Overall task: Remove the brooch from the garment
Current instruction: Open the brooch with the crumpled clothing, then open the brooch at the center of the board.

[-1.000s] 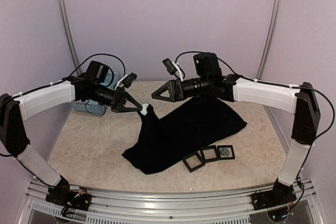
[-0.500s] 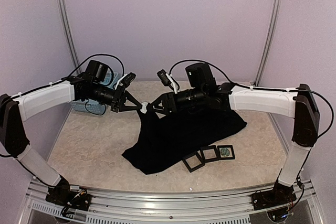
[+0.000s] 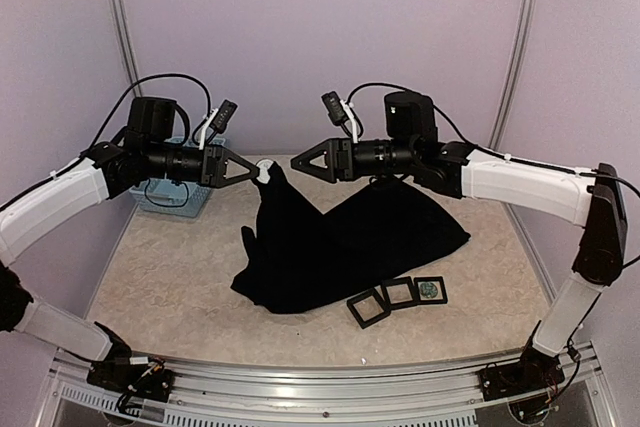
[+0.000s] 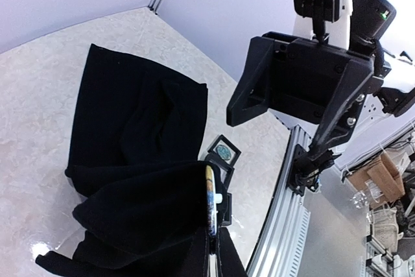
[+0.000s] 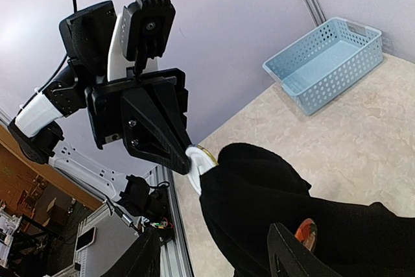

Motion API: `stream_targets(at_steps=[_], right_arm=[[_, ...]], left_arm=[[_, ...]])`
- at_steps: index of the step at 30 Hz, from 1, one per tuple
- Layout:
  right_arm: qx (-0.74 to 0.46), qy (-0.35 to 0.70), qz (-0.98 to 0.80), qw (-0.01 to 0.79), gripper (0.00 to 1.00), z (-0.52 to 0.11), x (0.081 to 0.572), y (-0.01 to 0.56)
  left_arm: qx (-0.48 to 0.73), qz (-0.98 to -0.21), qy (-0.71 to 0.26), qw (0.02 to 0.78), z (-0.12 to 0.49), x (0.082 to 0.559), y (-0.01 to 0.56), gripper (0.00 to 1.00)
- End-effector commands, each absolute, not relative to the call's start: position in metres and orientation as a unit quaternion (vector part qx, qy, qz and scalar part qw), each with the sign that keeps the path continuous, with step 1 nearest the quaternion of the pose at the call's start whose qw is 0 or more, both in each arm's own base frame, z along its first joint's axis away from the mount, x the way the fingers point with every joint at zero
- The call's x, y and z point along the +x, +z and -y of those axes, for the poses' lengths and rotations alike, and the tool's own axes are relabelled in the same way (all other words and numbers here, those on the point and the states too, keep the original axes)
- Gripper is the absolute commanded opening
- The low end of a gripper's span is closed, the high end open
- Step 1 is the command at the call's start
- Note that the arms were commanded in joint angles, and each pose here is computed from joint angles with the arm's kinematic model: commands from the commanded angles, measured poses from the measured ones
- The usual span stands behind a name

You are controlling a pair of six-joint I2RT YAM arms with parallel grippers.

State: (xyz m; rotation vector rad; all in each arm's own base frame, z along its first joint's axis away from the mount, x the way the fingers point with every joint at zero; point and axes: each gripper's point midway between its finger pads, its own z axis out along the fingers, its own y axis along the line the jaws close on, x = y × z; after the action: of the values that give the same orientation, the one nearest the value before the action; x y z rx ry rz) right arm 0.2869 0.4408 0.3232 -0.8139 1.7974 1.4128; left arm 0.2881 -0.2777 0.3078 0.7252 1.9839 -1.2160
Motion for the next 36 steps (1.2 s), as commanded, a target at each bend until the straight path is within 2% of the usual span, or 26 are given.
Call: stream_targets(at_steps=[1,9,12,16,21,28,36], right_arm=[[-0.322,0.569,-0.669,0.354,0.57,-0.45,0.292,0.341],[-0.338,0.605,-0.655,0.303,0.54,-0.468,0.287,0.327],[-0.343,0.612,-0.654,0.282,0.5,-0.469,0.281,0.322],[-0.331,0.598,-0.658,0.315,0.49,-0.449,0.289,0.332],[-0.319,0.592,-0.65,0.353,0.56,-0.424,0.302,0.357],[-0.376,0.571,-0.641,0.348,0.59,-0.431,0.299,0.382],[-0.406,0.612,-0.618,0.281,0.58,-0.438,0.275,0.379]], left_arm=[[0.309,-0.752,-0.407,0.417,0.277,0.297,0.334,0.0],[0.299,-0.724,-0.373,0.498,0.272,0.3,0.368,0.0],[0.289,-0.718,-0.381,0.506,0.272,0.302,0.372,0.0],[0.278,-0.706,-0.399,0.515,0.274,0.304,0.378,0.0],[0.287,-0.681,-0.425,0.523,0.279,0.299,0.394,0.0],[0.33,-0.655,-0.534,0.422,0.287,0.278,0.402,0.0],[0.348,-0.658,-0.598,0.297,0.296,0.267,0.372,0.0]])
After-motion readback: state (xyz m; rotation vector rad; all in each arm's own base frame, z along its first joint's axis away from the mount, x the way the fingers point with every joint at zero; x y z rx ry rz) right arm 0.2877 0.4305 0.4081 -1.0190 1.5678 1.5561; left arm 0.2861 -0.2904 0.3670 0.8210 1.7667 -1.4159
